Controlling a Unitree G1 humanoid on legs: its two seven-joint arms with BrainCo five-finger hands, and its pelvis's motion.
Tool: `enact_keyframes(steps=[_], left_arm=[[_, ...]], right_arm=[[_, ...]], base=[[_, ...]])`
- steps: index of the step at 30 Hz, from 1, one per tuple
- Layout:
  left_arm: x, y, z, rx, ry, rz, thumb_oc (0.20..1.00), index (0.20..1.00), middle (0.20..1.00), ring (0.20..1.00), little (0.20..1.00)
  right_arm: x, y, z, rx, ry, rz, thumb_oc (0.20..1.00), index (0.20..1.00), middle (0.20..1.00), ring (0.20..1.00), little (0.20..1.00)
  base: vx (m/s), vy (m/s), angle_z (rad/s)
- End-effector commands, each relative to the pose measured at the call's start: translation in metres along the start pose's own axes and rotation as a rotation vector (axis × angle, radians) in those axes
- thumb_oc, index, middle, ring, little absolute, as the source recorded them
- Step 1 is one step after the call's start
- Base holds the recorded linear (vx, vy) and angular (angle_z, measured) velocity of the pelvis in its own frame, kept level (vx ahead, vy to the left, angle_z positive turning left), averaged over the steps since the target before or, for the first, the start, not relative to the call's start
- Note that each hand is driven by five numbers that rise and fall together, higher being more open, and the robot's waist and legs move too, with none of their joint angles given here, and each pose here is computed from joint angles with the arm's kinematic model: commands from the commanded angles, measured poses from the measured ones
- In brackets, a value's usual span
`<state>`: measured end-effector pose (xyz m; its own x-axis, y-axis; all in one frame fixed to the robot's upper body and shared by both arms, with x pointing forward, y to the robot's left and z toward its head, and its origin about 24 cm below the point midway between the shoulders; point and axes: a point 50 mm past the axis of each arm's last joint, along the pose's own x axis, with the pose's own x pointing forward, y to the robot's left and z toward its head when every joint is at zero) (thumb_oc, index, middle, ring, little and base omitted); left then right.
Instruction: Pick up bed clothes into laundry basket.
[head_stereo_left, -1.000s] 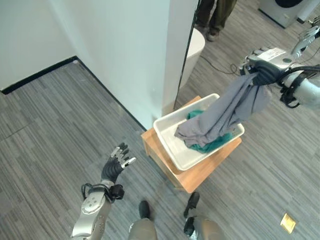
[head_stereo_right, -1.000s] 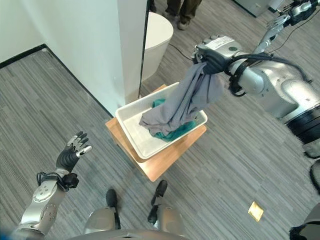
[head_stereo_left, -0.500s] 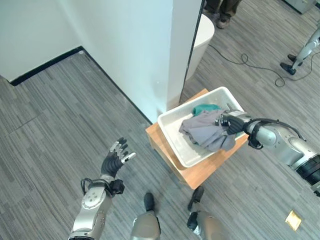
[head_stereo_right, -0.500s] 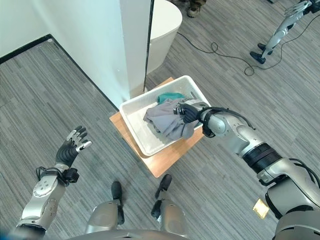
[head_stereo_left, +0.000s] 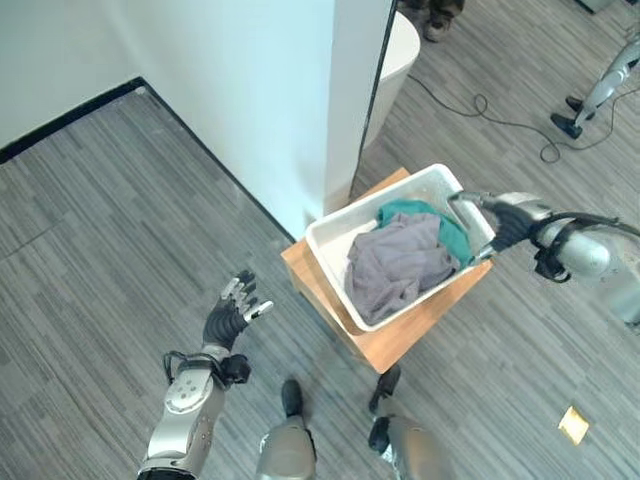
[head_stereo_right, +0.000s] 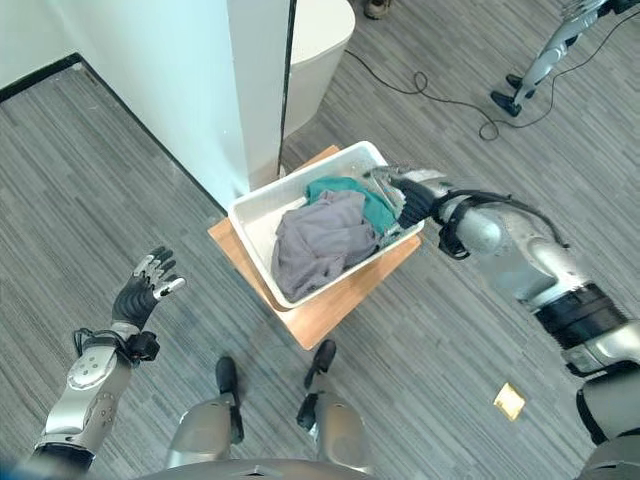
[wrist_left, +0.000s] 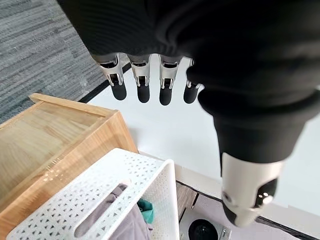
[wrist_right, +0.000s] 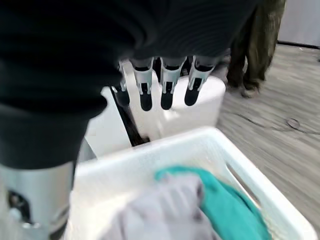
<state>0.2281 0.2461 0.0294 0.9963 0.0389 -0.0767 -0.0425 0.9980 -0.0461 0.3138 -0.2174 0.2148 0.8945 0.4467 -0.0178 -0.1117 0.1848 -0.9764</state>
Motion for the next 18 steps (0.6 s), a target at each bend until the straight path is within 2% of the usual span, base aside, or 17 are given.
enact_keyframes(steps=[1,4,7,8,9,10,16,17,18], left_arm=[[-0.004,0.001,0.021,0.061,-0.111,-0.017,1.0,1.0,1.0,1.0,1.0],[-0.006,0.003,0.021,0.066,-0.109,-0.012,1.0,1.0,1.0,1.0,1.0],[-0.007,0.005,0.022,0.056,-0.116,0.004,1.0,1.0,1.0,1.0,1.0],[-0.007,0.004,0.023,0.043,-0.122,0.005,1.0,1.0,1.0,1.0,1.0],[-0.006,0.004,0.023,0.043,-0.122,0.003,1.0,1.0,1.0,1.0,1.0],[-0.005,0.002,0.023,0.03,-0.126,0.003,1.0,1.0,1.0,1.0,1.0],[-0.004,0.005,0.02,0.002,-0.126,0.046,1.0,1.0,1.0,1.0,1.0],[-0.005,0.001,0.015,-0.005,-0.109,0.058,1.0,1.0,1.0,1.0,1.0],[-0.004,-0.002,0.012,-0.012,-0.103,0.059,1.0,1.0,1.0,1.0,1.0]], right_arm=[[-0.014,-0.041,0.011,0.046,-0.084,-0.131,1.0,1.0,1.0,1.0,1.0],[-0.031,-0.053,0.001,0.072,-0.049,-0.202,1.0,1.0,1.0,1.0,1.0],[-0.061,-0.066,-0.019,0.111,0.027,-0.343,1.0,1.0,1.0,1.0,1.0],[-0.077,-0.067,-0.032,0.174,0.065,-0.446,1.0,1.0,1.0,1.0,1.0],[-0.078,-0.067,-0.032,0.174,0.067,-0.447,1.0,1.0,1.0,1.0,1.0],[-0.093,-0.058,-0.048,0.276,0.116,-0.555,1.0,1.0,1.0,1.0,1.0],[-0.135,0.018,-0.075,0.591,0.306,-0.86,1.0,1.0,1.0,1.0,1.0],[-0.14,0.075,-0.077,0.882,0.4,-0.993,1.0,1.0,1.0,1.0,1.0],[-0.139,0.099,-0.074,1.026,0.422,-1.023,1.0,1.0,1.0,1.0,1.0]], base=[[0.0,0.0,0.0],[0.0,0.0,-0.01],[0.02,0.014,-0.05],[0.01,0.014,-0.12],[0.02,0.022,-0.15],[0.02,0.025,-0.12],[0.04,0.025,-0.14],[0.04,0.034,-0.18],[0.05,0.024,-0.18]])
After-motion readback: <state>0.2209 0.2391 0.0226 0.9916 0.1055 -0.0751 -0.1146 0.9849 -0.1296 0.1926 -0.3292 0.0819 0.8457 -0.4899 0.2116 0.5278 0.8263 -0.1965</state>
